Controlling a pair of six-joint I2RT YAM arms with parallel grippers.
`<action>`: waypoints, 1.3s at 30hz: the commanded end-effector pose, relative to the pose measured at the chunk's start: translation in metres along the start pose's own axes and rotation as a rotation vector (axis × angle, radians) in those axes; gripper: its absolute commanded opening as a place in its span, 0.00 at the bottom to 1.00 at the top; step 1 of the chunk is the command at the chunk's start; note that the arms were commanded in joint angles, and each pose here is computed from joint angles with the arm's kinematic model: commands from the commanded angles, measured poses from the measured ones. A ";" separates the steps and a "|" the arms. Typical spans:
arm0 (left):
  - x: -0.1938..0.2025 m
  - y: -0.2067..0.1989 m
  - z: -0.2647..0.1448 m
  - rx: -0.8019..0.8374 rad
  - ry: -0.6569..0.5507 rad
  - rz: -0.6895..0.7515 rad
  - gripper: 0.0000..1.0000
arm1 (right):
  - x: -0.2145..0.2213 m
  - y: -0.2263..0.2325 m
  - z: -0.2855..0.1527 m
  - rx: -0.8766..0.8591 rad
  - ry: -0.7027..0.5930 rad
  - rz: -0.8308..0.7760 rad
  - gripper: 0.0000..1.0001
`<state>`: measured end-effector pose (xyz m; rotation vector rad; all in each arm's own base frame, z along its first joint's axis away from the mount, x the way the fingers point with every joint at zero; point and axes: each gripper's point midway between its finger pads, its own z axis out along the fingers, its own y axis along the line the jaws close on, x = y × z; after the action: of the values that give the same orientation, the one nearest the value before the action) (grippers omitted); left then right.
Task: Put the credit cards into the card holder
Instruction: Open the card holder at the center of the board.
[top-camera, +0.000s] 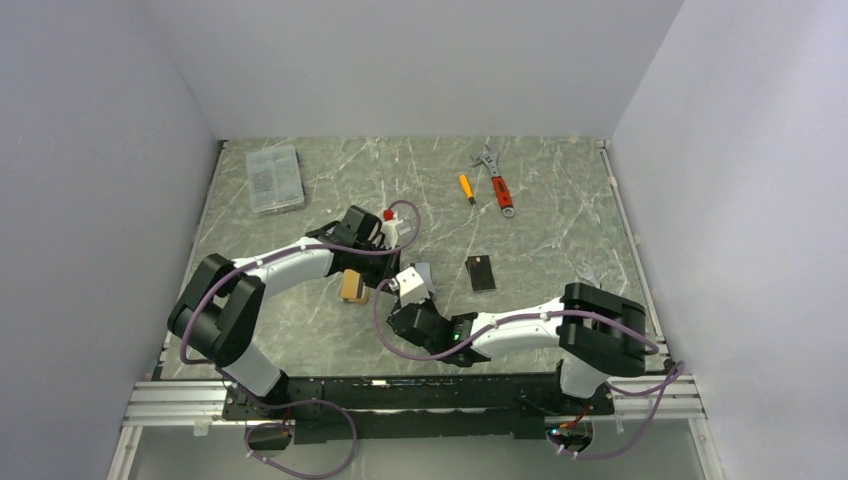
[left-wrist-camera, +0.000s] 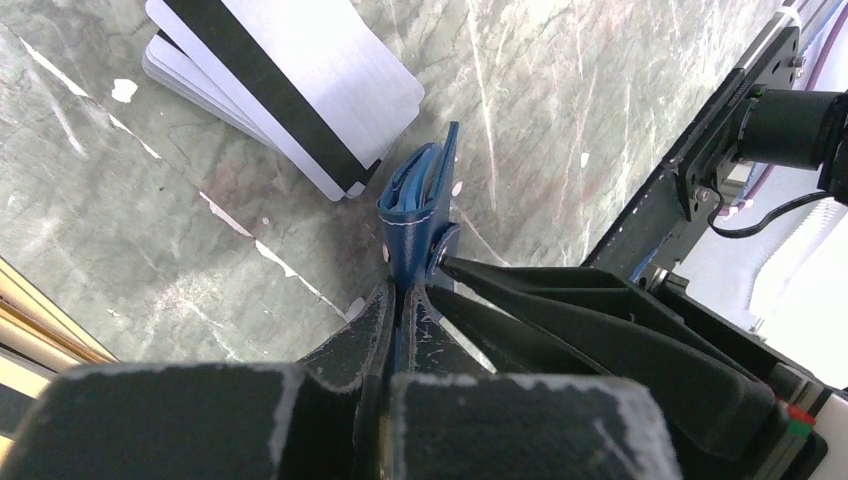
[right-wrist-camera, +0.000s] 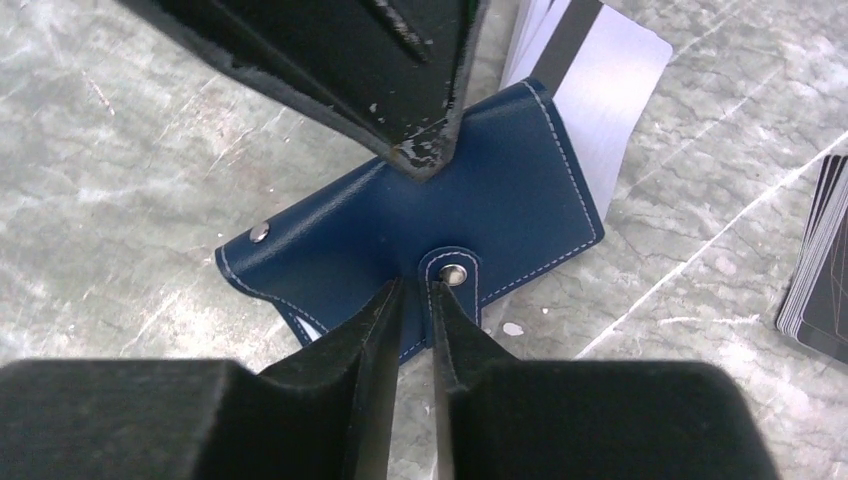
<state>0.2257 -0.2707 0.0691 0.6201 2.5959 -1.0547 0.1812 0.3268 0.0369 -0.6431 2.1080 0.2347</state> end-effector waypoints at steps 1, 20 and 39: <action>0.012 -0.009 0.002 0.038 0.041 0.006 0.00 | 0.000 -0.018 0.008 0.086 -0.037 0.037 0.15; 0.010 -0.004 -0.001 -0.014 0.036 0.038 0.00 | 0.006 -0.063 -0.025 0.200 -0.102 0.232 0.00; 0.007 -0.007 0.001 0.012 0.030 0.023 0.00 | -0.014 0.012 -0.013 -0.123 -0.042 0.046 0.60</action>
<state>0.2156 -0.2694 0.0642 0.6682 2.6227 -1.0289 0.1681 0.3106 0.0395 -0.6252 2.1335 0.3457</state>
